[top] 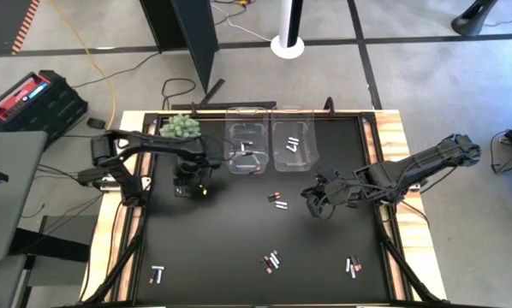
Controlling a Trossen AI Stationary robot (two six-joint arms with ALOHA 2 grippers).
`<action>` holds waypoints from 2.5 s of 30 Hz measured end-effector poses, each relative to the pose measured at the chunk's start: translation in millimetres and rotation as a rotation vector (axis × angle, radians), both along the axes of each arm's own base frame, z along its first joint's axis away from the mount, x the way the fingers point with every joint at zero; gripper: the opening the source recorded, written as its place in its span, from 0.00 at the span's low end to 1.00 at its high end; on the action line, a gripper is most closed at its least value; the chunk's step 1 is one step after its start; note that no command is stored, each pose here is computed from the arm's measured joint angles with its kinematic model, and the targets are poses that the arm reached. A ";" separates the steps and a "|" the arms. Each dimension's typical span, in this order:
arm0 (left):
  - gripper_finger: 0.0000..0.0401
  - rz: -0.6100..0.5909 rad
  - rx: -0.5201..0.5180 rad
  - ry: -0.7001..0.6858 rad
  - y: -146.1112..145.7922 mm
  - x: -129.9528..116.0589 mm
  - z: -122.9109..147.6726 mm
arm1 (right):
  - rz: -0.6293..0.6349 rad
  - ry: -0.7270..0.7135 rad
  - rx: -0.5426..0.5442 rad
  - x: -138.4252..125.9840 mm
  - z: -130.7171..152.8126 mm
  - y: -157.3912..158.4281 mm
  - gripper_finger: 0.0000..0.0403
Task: Sort batteries
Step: Put the white battery into the right transparent bin
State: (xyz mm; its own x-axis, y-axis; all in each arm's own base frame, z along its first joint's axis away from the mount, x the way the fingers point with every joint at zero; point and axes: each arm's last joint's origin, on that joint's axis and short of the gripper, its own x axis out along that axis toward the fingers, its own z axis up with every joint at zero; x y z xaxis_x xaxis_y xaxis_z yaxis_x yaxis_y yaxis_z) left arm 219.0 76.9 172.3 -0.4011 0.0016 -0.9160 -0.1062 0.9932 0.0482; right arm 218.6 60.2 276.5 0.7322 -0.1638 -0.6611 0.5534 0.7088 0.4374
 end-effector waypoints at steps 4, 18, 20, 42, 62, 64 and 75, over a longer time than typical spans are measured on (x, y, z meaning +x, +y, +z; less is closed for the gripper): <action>0.28 -0.020 -0.005 0.026 1.9 6.0 -13.2 | -0.014 -0.001 0.015 -0.2 -0.2 -0.1 0.20; 0.28 -0.075 -0.024 0.032 -1.6 11.6 -21.7 | -0.020 0.001 0.009 -0.5 -0.4 -0.4 0.20; 0.28 -0.075 -0.024 0.021 -1.4 12.5 -22.1 | -0.030 -0.002 -0.001 -0.5 -0.3 -0.8 0.20; 0.28 0.001 -0.063 0.002 -6.1 13.8 -22.3 | -0.036 -0.007 -0.001 -0.2 0.0 -0.8 0.20; 0.28 0.172 0.017 0.024 -5.0 12.0 -21.6 | -0.051 -0.011 0.015 -0.3 0.0 -0.9 0.20; 0.28 0.126 -0.004 0.023 -5.0 11.9 -21.6 | -0.051 -0.011 0.016 -0.2 0.0 -0.8 0.20; 0.28 -0.049 0.010 0.068 -6.5 4.4 -29.4 | -0.068 -0.014 0.030 -0.1 0.0 -1.6 0.20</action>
